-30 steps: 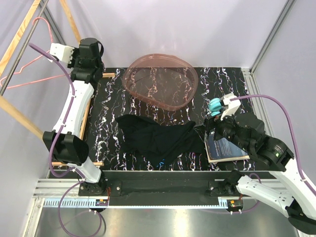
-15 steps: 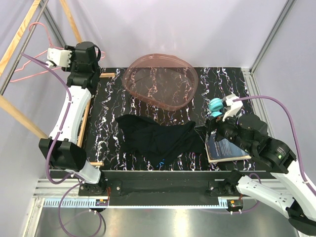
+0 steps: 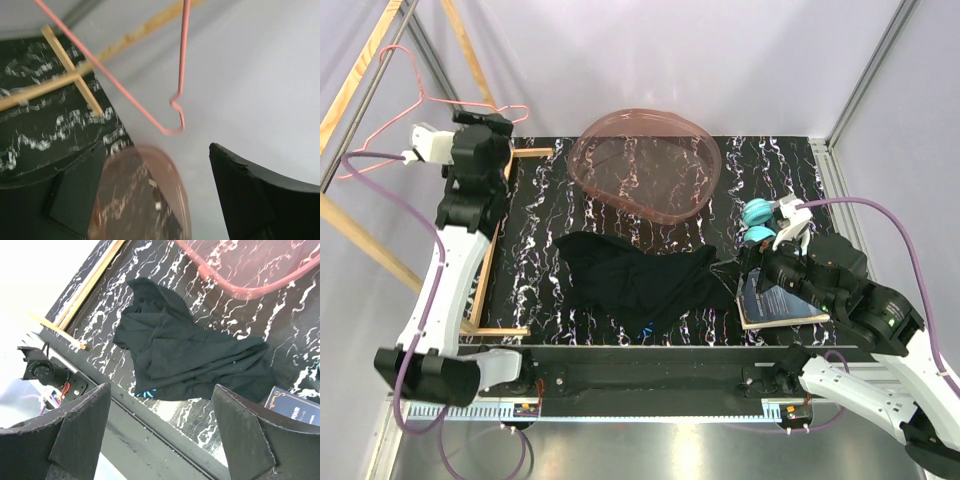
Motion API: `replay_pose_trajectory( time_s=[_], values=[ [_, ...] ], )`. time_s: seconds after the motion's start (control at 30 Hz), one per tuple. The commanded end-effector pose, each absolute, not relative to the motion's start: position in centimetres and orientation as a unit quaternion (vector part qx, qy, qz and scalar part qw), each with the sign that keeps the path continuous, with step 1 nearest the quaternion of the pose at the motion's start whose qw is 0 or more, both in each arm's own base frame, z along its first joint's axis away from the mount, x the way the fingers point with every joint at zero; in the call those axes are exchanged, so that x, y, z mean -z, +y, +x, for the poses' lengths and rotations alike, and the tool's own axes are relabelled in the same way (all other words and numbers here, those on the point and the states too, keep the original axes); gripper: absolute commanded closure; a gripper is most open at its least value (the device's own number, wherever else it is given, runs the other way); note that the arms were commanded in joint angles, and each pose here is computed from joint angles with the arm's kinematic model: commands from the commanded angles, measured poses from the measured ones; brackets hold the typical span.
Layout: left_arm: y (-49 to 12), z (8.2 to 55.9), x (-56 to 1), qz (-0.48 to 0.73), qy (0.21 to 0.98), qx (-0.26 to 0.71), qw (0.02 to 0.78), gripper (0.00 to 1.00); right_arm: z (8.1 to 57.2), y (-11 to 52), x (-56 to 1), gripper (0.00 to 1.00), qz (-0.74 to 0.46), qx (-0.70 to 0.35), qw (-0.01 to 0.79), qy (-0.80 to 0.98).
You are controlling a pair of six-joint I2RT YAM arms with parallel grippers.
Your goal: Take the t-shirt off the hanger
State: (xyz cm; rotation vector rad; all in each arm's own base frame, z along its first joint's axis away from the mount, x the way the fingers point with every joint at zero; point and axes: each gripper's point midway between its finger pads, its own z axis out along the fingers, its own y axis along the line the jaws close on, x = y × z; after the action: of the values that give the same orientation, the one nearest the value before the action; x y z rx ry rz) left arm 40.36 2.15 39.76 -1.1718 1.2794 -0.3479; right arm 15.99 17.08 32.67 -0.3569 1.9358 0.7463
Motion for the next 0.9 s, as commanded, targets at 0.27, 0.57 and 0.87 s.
replay_pose_trajectory(
  time_s=[0.27, 0.57, 0.87],
  values=[
    [-16.9, 32.7, -31.1, -0.188, 0.760, 0.401, 0.476, 0.09, 15.6, 18.1, -27.8, 0.08, -0.099, -0.315, 0.416, 0.847],
    [-28.4, 23.9, -19.8, 0.094, 0.850, 0.365, 0.368, 0.01, 15.3, 18.2, -25.4, 0.07, -0.078, -0.323, 0.396, 0.856],
    [-32.8, 20.9, -12.5, 0.326, 0.862, 0.210, 0.325, 0.01, 14.4, 18.0, -26.0, 0.07, -0.090, -0.338, 0.403, 0.846]
  ],
)
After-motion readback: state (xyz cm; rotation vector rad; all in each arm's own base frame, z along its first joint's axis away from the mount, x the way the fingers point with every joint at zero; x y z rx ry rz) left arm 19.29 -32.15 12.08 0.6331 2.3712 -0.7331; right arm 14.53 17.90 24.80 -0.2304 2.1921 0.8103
